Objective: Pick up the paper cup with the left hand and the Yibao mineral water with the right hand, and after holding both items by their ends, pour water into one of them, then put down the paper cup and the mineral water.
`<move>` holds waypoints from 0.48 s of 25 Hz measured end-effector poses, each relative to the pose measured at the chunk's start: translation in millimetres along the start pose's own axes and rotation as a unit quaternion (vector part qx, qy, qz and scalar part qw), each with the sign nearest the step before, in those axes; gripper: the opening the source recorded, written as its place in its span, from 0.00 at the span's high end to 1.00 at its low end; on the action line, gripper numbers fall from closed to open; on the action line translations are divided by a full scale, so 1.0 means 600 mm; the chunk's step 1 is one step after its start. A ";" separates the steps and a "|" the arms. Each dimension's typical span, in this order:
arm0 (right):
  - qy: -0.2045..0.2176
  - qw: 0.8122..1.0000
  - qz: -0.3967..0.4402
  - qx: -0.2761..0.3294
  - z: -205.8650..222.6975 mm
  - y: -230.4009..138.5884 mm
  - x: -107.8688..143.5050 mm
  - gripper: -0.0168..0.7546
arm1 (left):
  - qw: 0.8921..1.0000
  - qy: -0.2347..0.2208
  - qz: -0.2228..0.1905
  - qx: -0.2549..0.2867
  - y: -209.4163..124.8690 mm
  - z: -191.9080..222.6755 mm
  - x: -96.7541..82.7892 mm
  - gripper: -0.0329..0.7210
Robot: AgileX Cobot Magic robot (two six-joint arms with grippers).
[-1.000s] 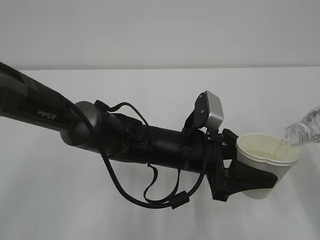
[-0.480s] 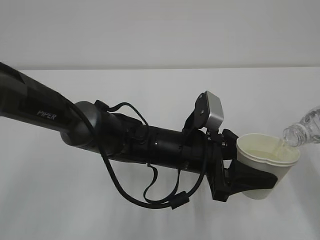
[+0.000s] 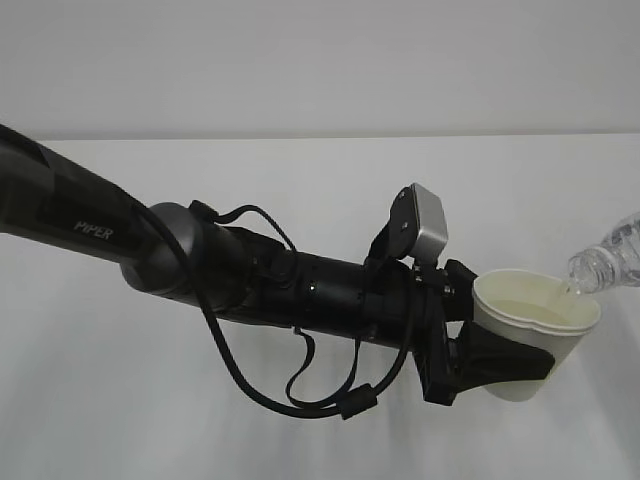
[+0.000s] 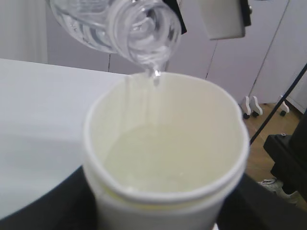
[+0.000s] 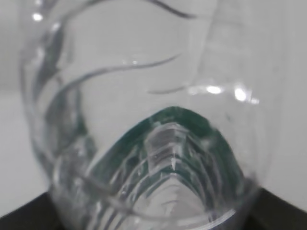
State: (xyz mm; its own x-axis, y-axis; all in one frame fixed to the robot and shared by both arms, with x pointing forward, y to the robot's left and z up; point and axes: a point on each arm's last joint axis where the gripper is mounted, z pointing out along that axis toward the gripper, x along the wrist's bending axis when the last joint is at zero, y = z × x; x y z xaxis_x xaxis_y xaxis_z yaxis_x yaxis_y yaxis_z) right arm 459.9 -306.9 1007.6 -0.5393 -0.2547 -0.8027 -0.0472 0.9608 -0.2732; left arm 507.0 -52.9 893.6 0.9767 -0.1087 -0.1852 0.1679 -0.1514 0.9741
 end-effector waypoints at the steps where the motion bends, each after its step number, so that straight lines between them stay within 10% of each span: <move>1: 0.000 1.000 0.000 0.000 0.000 0.000 0.000 0.39 | 1.000 0.000 0.000 0.000 0.000 0.000 0.000 0.34; 12: -0.001 1.000 -0.003 0.000 0.000 0.000 -0.001 0.39 | 1.000 -0.001 0.001 0.001 0.000 0.000 0.000 0.34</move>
State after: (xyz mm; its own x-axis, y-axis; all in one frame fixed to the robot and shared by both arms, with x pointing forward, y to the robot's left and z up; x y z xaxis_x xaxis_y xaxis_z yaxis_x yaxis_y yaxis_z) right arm 460.2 -306.9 1008.2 -0.5370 -0.2604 -0.8024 -0.0497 0.9593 -0.2780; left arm 506.7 -52.9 893.4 0.9766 -0.1113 -0.1838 0.1659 -0.1535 0.9741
